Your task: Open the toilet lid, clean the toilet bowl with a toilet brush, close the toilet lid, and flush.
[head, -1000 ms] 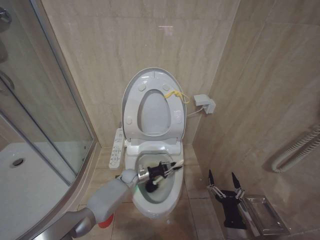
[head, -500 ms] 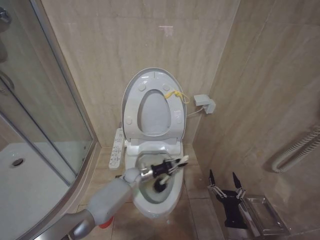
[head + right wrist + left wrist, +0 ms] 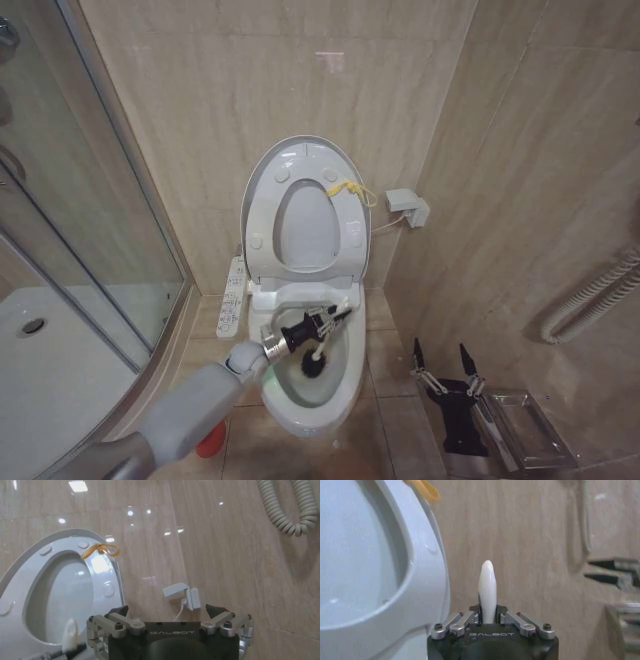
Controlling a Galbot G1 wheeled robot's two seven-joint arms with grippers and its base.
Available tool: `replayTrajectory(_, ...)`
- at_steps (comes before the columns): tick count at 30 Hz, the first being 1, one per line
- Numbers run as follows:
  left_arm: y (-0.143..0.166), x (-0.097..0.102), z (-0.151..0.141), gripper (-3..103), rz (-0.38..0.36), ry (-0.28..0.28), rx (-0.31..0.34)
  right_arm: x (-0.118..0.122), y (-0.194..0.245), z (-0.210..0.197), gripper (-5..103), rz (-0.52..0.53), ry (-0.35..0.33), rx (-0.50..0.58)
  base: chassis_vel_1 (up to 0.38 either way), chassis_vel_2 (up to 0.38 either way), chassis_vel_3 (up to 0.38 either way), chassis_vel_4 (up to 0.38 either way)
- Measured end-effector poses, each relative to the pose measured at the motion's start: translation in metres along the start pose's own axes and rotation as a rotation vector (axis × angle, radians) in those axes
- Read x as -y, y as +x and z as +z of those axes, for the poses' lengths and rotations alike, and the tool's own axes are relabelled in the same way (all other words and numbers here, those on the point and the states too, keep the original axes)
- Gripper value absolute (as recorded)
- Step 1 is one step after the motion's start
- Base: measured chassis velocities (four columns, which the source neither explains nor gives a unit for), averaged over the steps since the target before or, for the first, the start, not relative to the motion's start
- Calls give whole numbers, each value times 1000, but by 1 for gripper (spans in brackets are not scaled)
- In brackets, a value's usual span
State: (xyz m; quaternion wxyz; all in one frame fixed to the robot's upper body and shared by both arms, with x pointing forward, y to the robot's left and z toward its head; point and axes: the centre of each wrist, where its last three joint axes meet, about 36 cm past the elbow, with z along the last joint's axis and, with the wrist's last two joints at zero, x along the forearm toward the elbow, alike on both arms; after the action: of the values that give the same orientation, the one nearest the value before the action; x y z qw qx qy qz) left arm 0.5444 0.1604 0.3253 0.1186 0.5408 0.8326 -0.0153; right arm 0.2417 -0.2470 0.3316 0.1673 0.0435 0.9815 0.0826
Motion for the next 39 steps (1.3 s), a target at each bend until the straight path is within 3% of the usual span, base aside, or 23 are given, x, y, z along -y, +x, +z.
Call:
replayTrajectory(11,27,21,-38,19,-100,16,84,1,-1,0,100,1,3,3,0,0,0,0)
replayTrajectory(15,41,45,-60,19,-218,36,124,4,-2,4,100,0,5,-2,0,0,0,0)
replayTrajectory(19,50,58,-65,19,-283,32,122,5,-2,6,100,-4,6,-7,0,0,0,0)
replayTrajectory(23,61,77,-81,19,-381,-47,129,8,-2,8,100,-15,8,-15,0,0,0,0)
replayTrajectory(27,62,86,-104,19,-422,-99,166,9,-3,8,100,-23,5,-18,0,0,0,0)
replayTrajectory(33,77,99,-135,19,-467,-132,198,10,-2,10,100,-34,1,-24,0,0,0,0)
replayTrajectory(37,96,113,-155,19,-541,-169,210,10,-5,12,100,-41,-7,-23,0,0,0,0)
replayTrajectory(39,109,122,-168,19,-617,-233,223,9,-9,16,100,-44,-16,-18,0,0,0,0)
